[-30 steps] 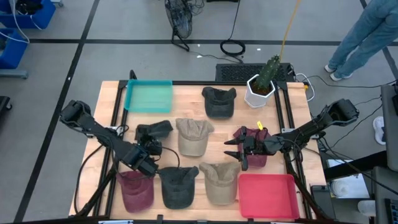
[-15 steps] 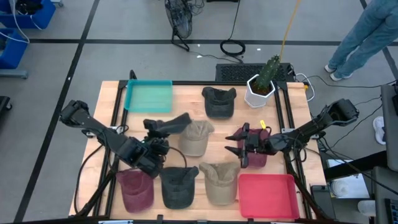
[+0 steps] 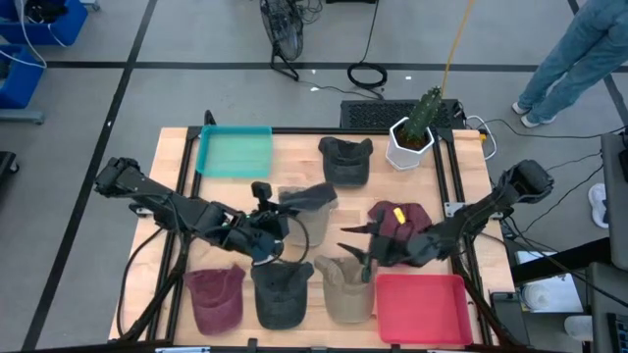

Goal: Pick & Place hat
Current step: Put the middle left black cap into the red bin

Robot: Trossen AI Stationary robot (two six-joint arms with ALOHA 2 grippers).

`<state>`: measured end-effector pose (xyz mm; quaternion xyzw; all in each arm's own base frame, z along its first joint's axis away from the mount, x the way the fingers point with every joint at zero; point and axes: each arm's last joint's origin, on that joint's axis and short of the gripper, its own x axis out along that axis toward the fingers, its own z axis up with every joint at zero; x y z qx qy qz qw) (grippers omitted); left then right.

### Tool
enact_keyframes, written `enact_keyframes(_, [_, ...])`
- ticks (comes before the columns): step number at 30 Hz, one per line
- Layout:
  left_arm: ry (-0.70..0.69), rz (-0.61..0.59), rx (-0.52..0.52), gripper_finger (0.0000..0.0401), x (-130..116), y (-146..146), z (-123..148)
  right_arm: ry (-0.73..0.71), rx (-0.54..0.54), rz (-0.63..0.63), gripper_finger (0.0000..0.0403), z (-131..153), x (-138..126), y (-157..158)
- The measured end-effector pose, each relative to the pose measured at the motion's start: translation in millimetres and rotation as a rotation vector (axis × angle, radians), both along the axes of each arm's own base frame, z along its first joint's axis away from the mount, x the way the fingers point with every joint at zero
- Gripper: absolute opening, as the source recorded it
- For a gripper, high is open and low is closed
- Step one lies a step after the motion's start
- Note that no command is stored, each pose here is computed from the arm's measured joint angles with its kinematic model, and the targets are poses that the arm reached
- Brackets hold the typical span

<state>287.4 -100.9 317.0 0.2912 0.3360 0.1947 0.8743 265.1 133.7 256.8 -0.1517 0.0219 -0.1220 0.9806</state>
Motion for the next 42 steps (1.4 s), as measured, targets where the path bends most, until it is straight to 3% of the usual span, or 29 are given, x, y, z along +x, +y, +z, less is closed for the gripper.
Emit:
enact_keyframes(5, [-0.028, -0.051, -0.050, 0.0019, 6.0, 0.8, 2.9, 0.041, -0.133, -0.118, 0.0151, 5.4, 24.7, 9.7])
enact_keyframes(12, [-0.033, -0.078, -0.060, 0.0012, 7.4, -0.4, 3.9, 0.057, -0.206, -0.165, 0.0150, 20.7, 48.5, 11.2])
enact_keyframes(21, [-0.068, -0.082, -0.070, 0.0020, 9.7, -1.3, 6.4, 0.148, -0.209, -0.239, 0.0150, 22.7, 82.2, -3.5])
enact_keyframes(28, [-0.060, -0.088, -0.065, 0.0024, 9.5, -1.4, 6.1, 0.149, -0.173, -0.259, 0.0147, 20.5, 85.3, -8.9])
enact_keyframes(32, [-0.060, -0.088, -0.065, 0.0032, 9.5, -1.4, 6.1, 0.158, -0.167, -0.261, 0.0126, 19.2, 85.3, -9.7])
enact_keyframes(38, [-0.064, -0.089, -0.068, 0.0012, 9.4, -2.3, 6.2, 0.195, -0.166, -0.266, 0.0068, 14.4, 85.0, -11.3])
enact_keyframes(42, [-0.071, -0.085, -0.081, 0.0038, 9.5, -2.7, 6.1, 0.208, -0.187, -0.265, 0.0015, 13.9, 84.6, -10.8])
